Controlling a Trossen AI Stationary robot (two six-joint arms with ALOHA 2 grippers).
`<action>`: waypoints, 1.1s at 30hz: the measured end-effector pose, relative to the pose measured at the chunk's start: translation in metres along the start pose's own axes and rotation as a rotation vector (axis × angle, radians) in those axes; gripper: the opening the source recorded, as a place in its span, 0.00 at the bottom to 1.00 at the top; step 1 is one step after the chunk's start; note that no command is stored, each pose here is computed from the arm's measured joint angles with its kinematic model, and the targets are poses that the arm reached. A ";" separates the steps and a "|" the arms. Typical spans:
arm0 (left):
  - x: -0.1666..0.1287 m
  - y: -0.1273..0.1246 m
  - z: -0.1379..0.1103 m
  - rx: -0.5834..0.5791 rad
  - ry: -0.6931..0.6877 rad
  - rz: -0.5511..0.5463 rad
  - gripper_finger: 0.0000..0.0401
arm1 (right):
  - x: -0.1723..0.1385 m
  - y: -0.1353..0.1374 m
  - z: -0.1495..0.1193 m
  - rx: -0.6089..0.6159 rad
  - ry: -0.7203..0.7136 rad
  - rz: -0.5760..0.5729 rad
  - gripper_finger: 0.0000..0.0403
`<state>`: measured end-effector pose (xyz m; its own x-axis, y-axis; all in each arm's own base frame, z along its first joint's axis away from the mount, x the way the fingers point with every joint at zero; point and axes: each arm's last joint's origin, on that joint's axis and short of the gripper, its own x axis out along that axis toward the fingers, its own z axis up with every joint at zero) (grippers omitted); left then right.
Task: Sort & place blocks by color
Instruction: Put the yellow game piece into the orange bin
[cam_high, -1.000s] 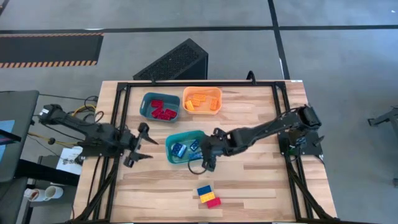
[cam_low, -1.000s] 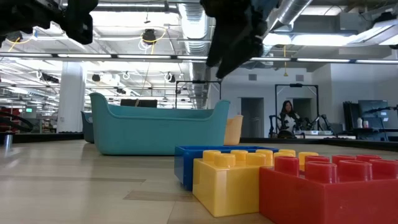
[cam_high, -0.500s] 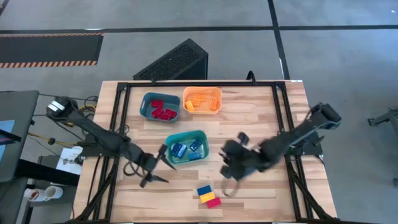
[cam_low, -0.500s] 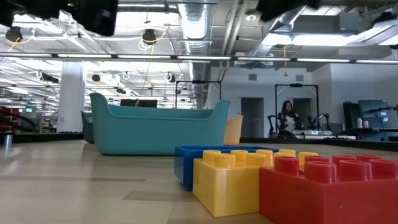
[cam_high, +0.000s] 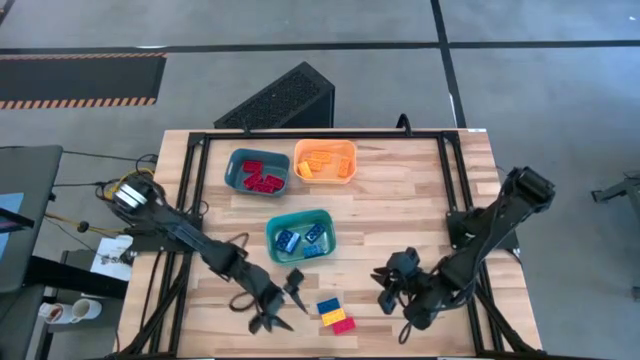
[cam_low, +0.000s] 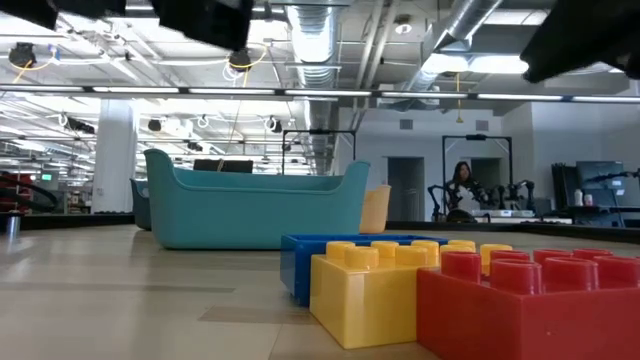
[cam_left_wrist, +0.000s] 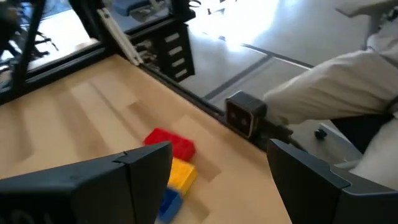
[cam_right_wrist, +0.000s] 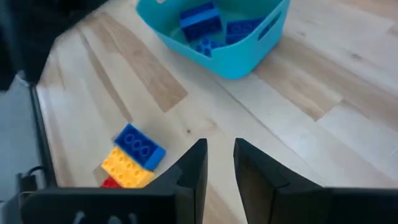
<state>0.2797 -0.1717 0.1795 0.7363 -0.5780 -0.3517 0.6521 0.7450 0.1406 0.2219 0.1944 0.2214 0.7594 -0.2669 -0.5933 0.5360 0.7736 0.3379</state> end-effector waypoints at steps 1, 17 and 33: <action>0.008 0.000 0.001 0.001 0.003 -0.006 0.63 | 0.002 -0.001 -0.003 -0.004 0.003 -0.008 0.25; 0.092 0.019 -0.011 -0.049 0.147 0.266 0.63 | 0.010 0.002 -0.007 -0.042 -0.003 -0.006 0.25; 0.101 0.004 -0.008 0.061 0.312 0.316 0.63 | 0.011 0.002 -0.006 -0.037 -0.008 -0.005 0.25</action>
<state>0.3556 -0.2245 0.1372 0.8175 -0.1900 -0.5437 0.4202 0.8423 0.3375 0.2295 0.1962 0.2112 0.7596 -0.2758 -0.5890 0.5263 0.7927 0.3076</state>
